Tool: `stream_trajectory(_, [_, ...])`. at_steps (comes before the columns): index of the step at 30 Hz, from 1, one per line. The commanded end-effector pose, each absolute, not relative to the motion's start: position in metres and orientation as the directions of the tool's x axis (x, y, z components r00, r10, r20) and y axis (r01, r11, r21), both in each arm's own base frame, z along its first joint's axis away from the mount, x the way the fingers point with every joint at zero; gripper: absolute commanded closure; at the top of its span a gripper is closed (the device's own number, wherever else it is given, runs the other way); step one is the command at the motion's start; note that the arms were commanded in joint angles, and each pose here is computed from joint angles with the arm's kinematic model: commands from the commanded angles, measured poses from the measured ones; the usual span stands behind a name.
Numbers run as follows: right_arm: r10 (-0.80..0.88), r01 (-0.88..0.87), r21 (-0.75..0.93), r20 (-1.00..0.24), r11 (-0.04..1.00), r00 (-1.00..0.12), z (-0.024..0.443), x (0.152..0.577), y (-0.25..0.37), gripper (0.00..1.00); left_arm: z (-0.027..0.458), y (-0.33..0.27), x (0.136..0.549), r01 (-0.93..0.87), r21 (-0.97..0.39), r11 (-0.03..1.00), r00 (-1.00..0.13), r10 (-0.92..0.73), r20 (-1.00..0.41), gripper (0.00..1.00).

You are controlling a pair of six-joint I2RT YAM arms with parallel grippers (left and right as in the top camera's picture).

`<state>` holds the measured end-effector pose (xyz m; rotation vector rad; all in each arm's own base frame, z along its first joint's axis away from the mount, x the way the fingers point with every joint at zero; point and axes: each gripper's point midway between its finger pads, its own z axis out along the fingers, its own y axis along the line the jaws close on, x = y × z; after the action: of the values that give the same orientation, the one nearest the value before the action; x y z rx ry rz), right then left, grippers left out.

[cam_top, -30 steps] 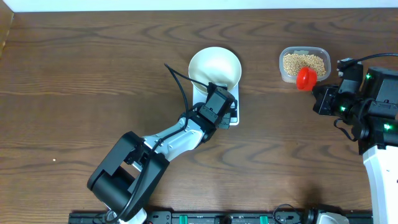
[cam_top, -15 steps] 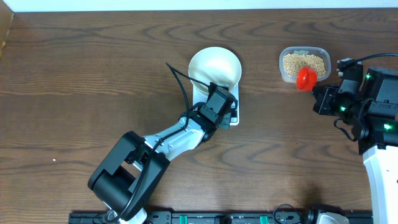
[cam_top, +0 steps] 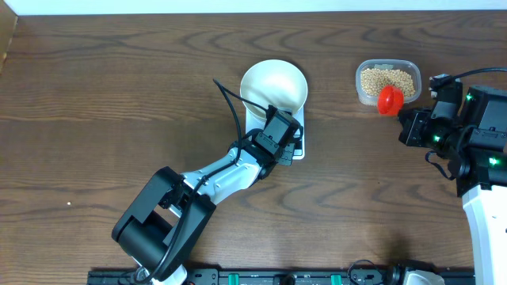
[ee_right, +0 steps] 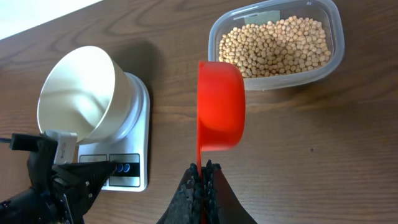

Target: Scoop item into bowl and weigh 50g on scale

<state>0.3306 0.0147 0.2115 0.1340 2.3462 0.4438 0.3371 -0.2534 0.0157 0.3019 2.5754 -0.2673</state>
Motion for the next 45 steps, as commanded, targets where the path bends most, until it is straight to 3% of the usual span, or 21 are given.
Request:
stream_trajectory(1, [0.206, -0.045, 0.338, -0.668, 0.94, -0.715, 0.218, 0.333, 0.013, 0.99, -0.017, -0.239, 0.319, 0.276, -0.08, 0.958, -0.874, 0.216, -0.436, 0.93])
stream_trajectory(17, [0.203, -0.045, 0.337, -0.664, 0.941, -0.719, 0.217, 0.331, 0.013, 0.99, -0.029, -0.244, 0.316, 0.308, -0.065, 0.949, -0.869, 0.253, -0.425, 0.93])
stream_trajectory(34, [0.196, -0.052, 0.33, -0.673, 0.942, -0.713, 0.218, 0.333, 0.013, 0.99, -0.002, -0.214, 0.325, 0.238, -0.061, 0.969, -0.887, 0.192, -0.421, 0.93])
stream_trajectory(38, [0.196, -0.052, 0.33, -0.673, 0.942, -0.713, 0.218, 0.333, 0.013, 0.99, 0.028, -0.216, 0.336, 0.234, -0.091, 0.968, -0.859, 0.162, -0.486, 0.93])
stream_trajectory(45, [0.195, -0.055, 0.329, -0.679, 0.943, -0.708, 0.22, 0.334, 0.012, 0.99, 0.146, -0.21, 0.328, 0.261, -0.175, 0.949, -0.745, 0.083, -0.662, 0.93])
